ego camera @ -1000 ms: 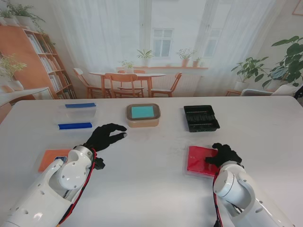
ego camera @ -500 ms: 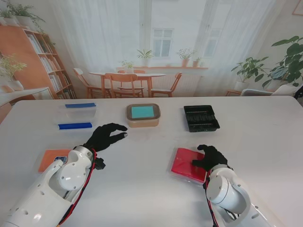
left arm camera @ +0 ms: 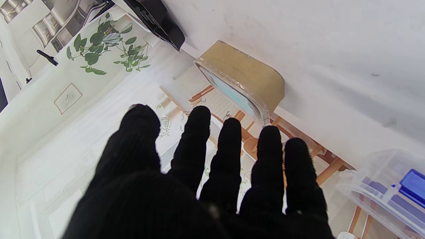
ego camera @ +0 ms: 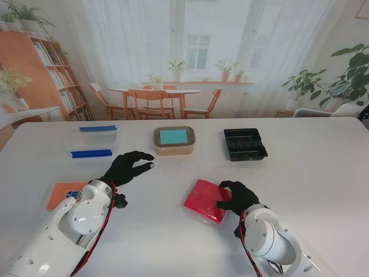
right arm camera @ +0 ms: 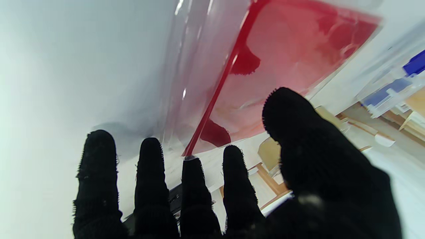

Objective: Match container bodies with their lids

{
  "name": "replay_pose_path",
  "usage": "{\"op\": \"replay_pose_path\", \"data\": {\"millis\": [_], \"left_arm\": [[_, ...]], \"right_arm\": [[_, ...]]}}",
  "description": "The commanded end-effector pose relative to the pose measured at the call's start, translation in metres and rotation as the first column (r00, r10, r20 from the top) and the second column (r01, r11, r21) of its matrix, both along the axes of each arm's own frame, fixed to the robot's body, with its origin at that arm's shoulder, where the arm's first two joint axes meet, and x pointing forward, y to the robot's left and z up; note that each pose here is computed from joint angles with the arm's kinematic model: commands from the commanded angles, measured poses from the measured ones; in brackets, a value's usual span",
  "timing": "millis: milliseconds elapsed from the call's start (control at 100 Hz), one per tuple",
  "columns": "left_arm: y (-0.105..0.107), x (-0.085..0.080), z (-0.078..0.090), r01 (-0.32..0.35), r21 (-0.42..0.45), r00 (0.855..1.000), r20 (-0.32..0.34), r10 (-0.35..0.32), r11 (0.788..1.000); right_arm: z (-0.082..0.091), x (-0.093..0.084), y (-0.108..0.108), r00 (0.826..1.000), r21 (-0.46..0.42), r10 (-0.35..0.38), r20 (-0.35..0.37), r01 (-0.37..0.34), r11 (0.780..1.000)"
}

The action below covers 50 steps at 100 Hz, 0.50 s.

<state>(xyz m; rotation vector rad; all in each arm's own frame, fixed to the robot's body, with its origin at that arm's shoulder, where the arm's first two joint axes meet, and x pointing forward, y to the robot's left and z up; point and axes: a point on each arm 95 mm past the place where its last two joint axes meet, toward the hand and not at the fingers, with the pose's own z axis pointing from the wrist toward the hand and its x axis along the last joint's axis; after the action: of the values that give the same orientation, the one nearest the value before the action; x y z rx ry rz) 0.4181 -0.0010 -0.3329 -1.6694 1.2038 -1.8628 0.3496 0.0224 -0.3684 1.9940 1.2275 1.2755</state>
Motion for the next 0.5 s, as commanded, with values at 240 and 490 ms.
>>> {"op": "replay_pose_path", "data": {"millis": [240, 490], "left_arm": [[0.0, -0.005, -0.001, 0.0, -0.001, 1.0, 0.005, 0.0, 1.0], [0.0, -0.006, 0.001, 0.0, 0.003, 1.0, 0.009, 0.0, 1.0]], "right_arm": [[-0.004, -0.002, 0.018, 0.993, 0.008, 0.111, -0.036, -0.11, 0.994], [-0.004, 0.004, 0.019, 0.984, -0.023, 0.176, -0.026, -0.177, 0.984]]}}
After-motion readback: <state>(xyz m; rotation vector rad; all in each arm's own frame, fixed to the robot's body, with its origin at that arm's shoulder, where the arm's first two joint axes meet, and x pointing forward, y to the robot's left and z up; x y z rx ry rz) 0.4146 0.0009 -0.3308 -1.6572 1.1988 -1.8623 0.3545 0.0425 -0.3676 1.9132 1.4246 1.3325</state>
